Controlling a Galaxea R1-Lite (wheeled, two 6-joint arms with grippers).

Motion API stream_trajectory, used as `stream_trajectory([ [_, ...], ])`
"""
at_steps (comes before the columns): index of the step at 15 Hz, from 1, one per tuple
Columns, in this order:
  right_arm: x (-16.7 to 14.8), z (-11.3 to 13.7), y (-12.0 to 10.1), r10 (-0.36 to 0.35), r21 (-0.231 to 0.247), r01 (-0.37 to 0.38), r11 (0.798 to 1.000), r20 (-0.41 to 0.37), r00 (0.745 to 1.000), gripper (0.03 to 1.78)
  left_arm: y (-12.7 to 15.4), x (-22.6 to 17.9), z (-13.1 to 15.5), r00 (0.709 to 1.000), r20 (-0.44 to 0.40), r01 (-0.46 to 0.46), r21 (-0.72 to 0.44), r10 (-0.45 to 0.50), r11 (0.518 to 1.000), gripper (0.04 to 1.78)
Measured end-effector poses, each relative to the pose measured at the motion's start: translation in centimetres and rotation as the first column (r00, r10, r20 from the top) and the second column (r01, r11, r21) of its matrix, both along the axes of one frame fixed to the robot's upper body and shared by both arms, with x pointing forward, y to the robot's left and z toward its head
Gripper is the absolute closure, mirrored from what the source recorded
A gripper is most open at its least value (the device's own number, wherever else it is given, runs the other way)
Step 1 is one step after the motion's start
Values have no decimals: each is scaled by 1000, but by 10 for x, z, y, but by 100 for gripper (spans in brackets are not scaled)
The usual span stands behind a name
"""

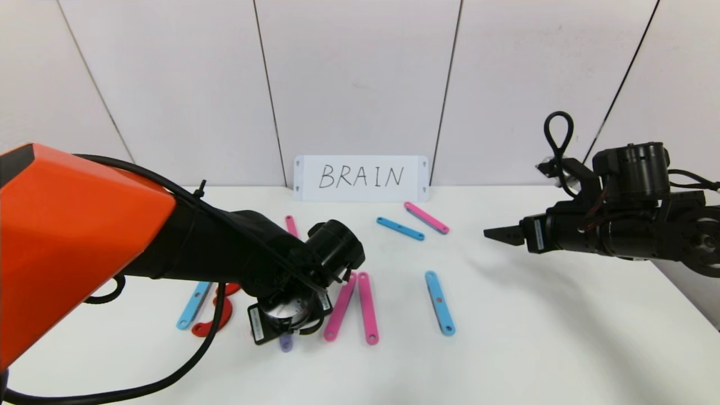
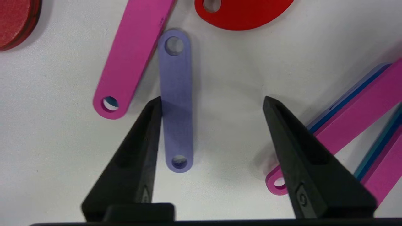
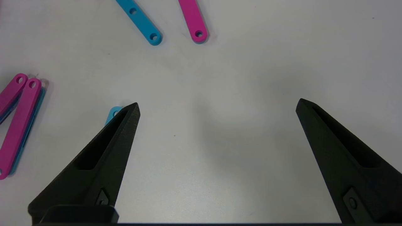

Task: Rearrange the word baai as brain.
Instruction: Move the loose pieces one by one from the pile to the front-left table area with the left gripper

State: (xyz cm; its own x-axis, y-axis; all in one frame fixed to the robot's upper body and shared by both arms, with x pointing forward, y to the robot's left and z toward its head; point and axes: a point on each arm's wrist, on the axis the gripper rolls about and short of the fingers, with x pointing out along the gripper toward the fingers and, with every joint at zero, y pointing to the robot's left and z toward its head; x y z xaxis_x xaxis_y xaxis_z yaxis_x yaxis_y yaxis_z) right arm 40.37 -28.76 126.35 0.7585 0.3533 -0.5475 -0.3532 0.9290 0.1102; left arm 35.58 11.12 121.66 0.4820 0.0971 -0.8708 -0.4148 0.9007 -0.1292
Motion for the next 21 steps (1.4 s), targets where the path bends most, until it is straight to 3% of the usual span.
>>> stream_trajectory([
  [3, 0, 0, 0, -1, 0, 1, 1000, -1, 1000, 7, -1, -1, 3, 1000, 9, 6, -7, -6, 1000, 25],
  [6, 0, 0, 0, -1, -1, 1, 1000, -1, 1000, 7, -2, 0, 5, 1000, 14, 11, -9, -11, 1000, 9],
  [21, 0, 0, 0, -2, -1, 2, 1000, -1, 1000, 7, -8, 3, 7, 997, 18, 70, -26, -69, 997, 8],
])
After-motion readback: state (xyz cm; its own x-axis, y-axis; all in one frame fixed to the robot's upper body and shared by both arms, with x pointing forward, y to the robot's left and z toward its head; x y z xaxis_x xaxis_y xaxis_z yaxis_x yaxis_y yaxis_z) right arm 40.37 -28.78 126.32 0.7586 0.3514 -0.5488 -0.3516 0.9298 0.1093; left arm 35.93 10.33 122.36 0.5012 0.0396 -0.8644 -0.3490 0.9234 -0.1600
